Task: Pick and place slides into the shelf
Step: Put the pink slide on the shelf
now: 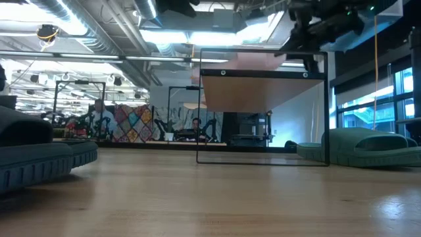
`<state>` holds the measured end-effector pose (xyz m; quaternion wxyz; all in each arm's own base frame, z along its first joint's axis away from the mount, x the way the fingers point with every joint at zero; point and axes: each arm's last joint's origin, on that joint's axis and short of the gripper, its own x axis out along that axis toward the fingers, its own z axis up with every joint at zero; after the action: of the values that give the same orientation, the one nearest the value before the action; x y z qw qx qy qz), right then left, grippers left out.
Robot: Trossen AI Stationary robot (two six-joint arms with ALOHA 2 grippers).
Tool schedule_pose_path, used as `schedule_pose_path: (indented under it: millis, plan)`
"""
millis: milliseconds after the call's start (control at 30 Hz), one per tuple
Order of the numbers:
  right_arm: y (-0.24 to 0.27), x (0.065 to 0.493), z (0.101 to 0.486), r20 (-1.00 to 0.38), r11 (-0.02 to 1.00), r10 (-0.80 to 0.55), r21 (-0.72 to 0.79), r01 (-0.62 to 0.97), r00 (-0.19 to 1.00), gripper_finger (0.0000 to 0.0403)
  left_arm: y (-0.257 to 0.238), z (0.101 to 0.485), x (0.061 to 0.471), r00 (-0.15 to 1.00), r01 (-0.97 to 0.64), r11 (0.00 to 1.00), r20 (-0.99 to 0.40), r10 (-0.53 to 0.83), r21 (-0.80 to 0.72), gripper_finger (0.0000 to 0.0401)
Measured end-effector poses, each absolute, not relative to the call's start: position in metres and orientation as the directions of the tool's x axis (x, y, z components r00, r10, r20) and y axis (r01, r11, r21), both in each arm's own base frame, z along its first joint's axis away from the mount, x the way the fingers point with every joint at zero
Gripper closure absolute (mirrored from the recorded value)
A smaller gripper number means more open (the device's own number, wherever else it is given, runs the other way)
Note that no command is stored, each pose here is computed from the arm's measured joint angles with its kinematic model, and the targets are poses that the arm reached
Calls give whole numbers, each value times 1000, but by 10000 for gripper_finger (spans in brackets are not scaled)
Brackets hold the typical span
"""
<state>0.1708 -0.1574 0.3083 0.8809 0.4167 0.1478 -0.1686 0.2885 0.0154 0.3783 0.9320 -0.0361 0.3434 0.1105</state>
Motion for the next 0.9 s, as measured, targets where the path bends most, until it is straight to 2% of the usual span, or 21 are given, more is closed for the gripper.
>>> schedule_pose_path:
  millis: [400,900]
  plan:
    - [-192,148,291,-423,423,-147,791,443,894,360,6,374,286,713,-218,976,-684,155,-6,206]
    - [-186,147,280,-543,344,-170,749,566,822,360,6,373,285,705,-221,975,-691,158,-2,206]
